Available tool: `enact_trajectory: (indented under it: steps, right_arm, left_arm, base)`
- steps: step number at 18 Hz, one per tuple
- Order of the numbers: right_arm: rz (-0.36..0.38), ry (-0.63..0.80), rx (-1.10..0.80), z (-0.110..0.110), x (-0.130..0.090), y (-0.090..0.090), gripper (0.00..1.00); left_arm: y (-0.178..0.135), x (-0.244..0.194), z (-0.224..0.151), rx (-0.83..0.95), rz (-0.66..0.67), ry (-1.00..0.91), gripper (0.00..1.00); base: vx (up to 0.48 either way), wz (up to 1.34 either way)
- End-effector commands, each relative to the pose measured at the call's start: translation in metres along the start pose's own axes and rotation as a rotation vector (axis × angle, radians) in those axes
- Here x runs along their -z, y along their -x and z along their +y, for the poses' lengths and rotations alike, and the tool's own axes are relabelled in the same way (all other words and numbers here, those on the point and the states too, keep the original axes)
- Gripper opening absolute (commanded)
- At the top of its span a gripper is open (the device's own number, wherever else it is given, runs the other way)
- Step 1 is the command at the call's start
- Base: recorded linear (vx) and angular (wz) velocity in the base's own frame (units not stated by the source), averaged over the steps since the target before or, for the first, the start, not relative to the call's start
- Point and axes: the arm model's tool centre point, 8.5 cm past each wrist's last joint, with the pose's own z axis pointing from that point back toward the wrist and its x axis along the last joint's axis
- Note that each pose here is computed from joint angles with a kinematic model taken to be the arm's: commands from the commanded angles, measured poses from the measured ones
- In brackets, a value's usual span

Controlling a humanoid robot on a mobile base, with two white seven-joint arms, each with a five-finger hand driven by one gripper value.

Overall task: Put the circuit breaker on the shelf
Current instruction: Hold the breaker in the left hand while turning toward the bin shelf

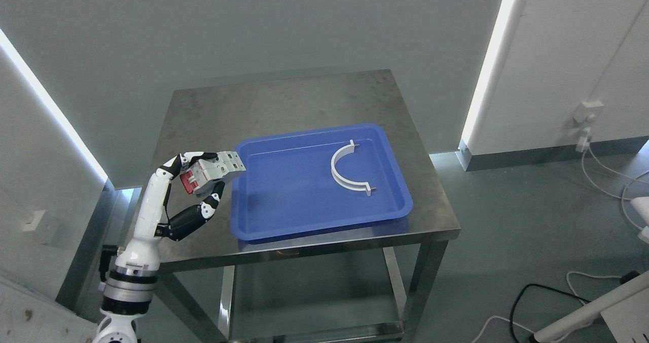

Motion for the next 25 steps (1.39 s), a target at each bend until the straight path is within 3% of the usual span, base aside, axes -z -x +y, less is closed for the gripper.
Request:
enact_trajectory:
  steps: [1,10,25]
  right_arm:
    - [-0.007,0.016,-0.002,-0.011,0.000,-0.002,1.00]
    - [-0.007,0.016,-0.002,-0.011,0.000,-0.002,1.00]
    - [-0.005,0.016,-0.002,-0.011,0.000,-0.001,1.00]
  left_arm:
    - [-0.001,-0.014,0.012,-0.008,0.018,-0.040,0.09]
    - [0.006,-0.020,0.025,-0.049,0.058,-0.089,0.09]
    - [0.004,-0.031,0.011,-0.095,0.036,-0.044,0.09]
  base:
    - [-0.215,0.17]
    - [-0.261,0.10]
    - [-0.315,-0.05]
